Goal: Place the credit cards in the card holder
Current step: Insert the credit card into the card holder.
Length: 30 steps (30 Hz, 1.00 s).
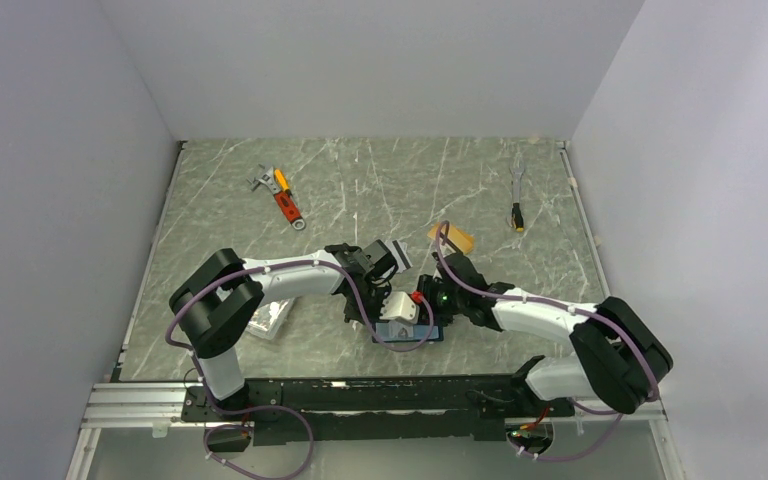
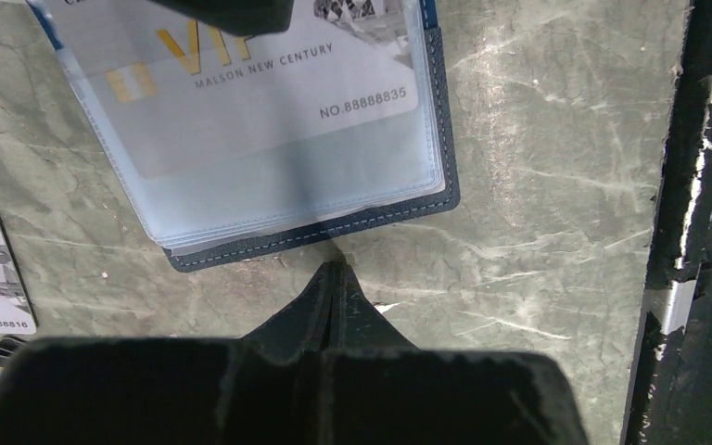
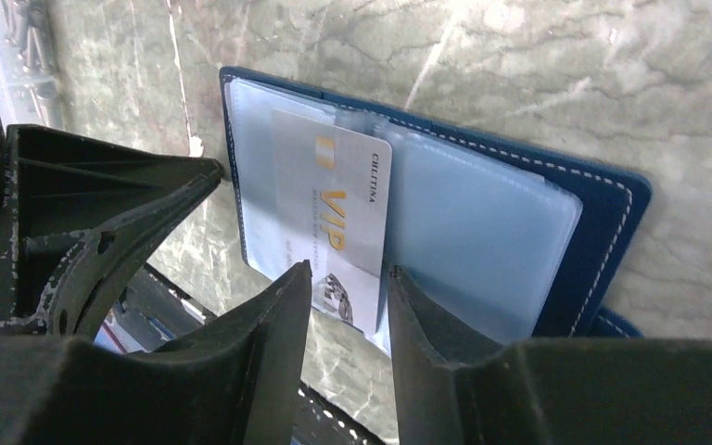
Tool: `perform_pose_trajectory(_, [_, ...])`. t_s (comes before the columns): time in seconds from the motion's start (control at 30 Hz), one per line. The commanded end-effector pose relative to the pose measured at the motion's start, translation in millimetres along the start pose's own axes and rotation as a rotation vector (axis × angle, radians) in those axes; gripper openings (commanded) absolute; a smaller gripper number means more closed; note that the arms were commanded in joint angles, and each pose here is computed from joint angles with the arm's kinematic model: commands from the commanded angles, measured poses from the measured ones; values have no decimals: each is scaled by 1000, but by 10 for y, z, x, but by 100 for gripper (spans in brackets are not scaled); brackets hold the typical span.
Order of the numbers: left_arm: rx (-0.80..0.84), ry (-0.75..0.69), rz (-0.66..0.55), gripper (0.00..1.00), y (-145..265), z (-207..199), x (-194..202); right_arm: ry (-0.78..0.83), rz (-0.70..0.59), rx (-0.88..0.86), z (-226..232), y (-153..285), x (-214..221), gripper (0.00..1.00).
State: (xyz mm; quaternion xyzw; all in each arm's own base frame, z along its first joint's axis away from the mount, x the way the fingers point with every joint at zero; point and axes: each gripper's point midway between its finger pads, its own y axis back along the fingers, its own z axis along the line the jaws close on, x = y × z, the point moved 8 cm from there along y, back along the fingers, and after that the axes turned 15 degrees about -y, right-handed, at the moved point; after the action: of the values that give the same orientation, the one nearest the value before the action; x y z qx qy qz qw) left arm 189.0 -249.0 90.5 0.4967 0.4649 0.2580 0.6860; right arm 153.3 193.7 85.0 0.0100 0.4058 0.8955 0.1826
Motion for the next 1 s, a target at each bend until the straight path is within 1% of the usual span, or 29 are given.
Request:
perform_pose_trajectory(0.0, [58,-14,-14,0,-103,-86,-1,31,0,82,-22,119,-23,40])
perform_pose_trajectory(0.13, [56,-9,-12,0,-96,-83,7,31,2,82,-8,125,-28,38])
perform_pose_trajectory(0.2, [52,-6,-20,0,-89,-81,4,32,-2,68,9,116,-35,32])
perform_pose_trajectory(0.27, [47,-3,-25,0,-77,-72,2,28,9,59,13,88,-30,22])
perform_pose_trajectory(0.3, [45,-4,-25,0,-77,-64,2,26,16,57,17,69,-29,20])
perform_pose_trajectory(0.37, [44,-4,-26,0,-77,-52,-4,23,22,49,33,39,-36,15])
perform_pose_trajectory(0.53, [46,-7,-23,0,-94,-30,-10,36,26,10,151,-15,-78,10])
perform_pose_trajectory(0.8, [48,-3,-18,0,-100,-44,9,71,77,-35,353,-157,-55,10])
perform_pose_trajectory(0.97, [45,-5,-20,0,-98,-41,9,90,93,-55,403,-157,-22,15])
